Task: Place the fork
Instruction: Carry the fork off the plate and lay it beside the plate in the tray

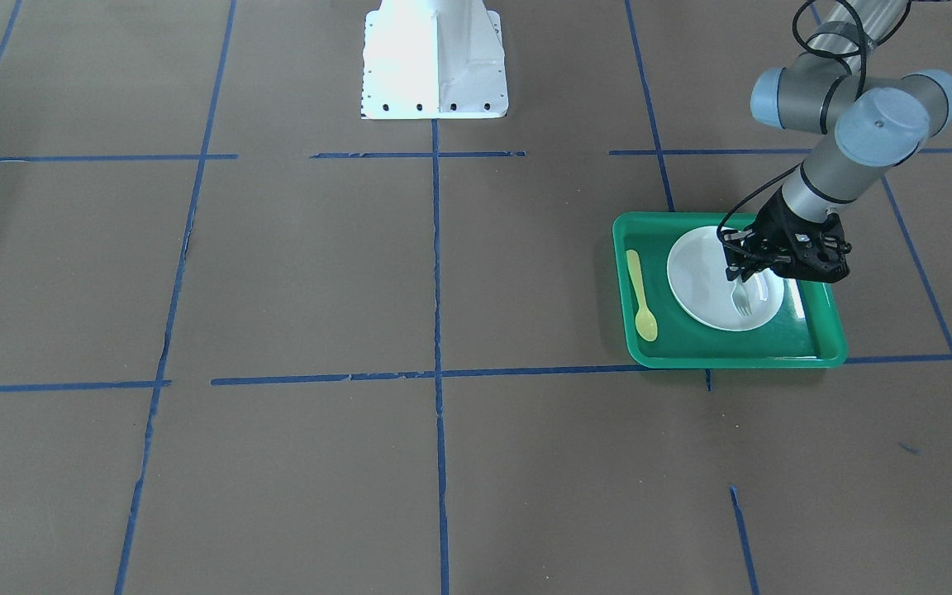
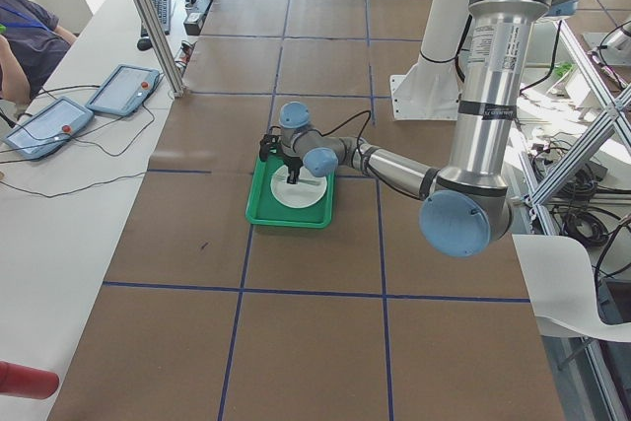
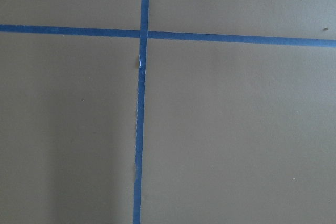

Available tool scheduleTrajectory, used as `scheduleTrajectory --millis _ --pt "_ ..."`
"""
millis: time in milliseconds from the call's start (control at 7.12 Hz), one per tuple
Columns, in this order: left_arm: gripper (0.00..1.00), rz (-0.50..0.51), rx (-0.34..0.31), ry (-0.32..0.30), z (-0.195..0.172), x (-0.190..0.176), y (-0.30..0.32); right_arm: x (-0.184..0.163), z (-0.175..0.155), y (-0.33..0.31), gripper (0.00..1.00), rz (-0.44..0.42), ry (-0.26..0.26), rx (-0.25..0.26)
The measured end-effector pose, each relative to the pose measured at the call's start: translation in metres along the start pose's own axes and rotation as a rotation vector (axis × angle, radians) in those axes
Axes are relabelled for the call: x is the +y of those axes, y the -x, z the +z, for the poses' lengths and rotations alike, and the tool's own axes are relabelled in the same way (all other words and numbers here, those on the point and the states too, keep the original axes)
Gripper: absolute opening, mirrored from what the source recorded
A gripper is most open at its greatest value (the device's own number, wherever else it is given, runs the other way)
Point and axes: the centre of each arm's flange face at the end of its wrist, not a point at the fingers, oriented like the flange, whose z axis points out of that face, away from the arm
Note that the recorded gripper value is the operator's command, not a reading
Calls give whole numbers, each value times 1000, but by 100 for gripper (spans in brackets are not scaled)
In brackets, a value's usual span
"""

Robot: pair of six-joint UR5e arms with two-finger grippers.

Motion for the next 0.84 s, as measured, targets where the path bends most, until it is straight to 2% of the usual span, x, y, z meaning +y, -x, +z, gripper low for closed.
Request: scheduleTrajectory --millis 421,842 --pt "0 -24 -39 -18 -10 -2 46 0 0 0 100 1 0 0" --pt "0 -66 -82 -9 0 -8 85 0 0 0 100 1 0 0"
